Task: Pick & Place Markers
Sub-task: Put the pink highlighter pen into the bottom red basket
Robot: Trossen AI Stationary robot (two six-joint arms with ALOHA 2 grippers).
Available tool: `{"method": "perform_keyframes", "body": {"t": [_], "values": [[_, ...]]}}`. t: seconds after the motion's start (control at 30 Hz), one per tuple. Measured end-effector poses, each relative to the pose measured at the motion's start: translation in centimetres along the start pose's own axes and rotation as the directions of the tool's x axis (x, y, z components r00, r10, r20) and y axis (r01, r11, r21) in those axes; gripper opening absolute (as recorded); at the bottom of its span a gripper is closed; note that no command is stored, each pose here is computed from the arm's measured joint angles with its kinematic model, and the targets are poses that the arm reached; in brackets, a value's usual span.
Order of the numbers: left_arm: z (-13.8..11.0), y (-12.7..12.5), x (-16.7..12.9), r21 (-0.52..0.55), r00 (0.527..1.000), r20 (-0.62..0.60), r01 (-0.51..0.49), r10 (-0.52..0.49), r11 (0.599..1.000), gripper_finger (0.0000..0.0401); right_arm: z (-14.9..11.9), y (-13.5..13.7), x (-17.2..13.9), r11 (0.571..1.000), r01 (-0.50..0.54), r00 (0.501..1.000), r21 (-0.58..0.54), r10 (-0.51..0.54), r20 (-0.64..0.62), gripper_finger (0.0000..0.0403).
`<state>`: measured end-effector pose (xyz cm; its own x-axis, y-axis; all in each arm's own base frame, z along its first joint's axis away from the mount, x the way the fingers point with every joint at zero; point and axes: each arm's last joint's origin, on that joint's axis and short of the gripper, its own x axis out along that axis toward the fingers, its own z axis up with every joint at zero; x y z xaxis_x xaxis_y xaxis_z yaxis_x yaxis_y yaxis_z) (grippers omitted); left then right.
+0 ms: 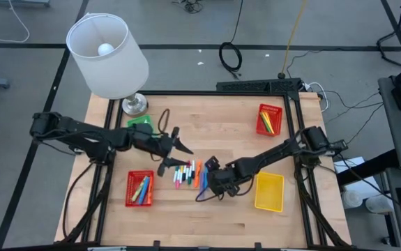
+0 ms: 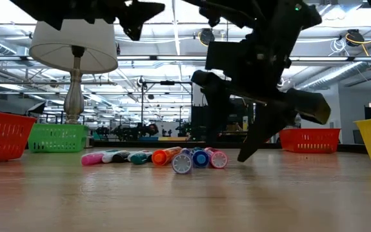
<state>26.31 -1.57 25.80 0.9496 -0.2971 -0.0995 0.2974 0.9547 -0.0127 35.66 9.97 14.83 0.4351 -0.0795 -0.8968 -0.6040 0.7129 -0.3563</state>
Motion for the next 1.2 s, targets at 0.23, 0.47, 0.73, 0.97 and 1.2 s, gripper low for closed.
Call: {"method": "perform_keyframes", "body": {"t": [0.23, 0.47, 0.73, 0.97, 1.2], "values": [[0.9, 0.4, -2.5, 0.033, 0.998, 0.035, -0.044, 0.043, 0.998, 0.0205, -0.8, -1.5, 0.3, 0.993, -0.098, 0.994, 0.067, 0.095, 0.055, 0.0251], [1.5, 0.5, -3.4, 0.041, 0.996, 0.064, -0.066, 0.063, 0.997, 0.0205, -2.0, -3.2, 1.7, 0.952, -0.239, 0.966, 0.189, 0.214, 0.145, 0.0251], [0.8, 0.7, -3.4, 0.02, 0.996, 0.005, -0.091, 0.091, 0.996, 0.0205, -3.3, -2.5, 2.7, 0.934, -0.286, 0.957, 0.213, 0.29, 0.014, 0.0247], [0.7, 0.8, -3.4, 0.034, 0.995, -0.008, -0.104, 0.104, 0.994, 0.0205, -4.2, -1.7, 2.5, 0.904, -0.322, 0.93, 0.281, 0.358, -0.087, 0.0203], [1.0, 0.9, -3.4, 0.04, 0.987, 0.017, -0.162, 0.162, 0.986, 0.0205, -4.9, -0.8, 3.2, 0.905, -0.319, 0.933, 0.282, 0.352, -0.073, 0.013]]}}
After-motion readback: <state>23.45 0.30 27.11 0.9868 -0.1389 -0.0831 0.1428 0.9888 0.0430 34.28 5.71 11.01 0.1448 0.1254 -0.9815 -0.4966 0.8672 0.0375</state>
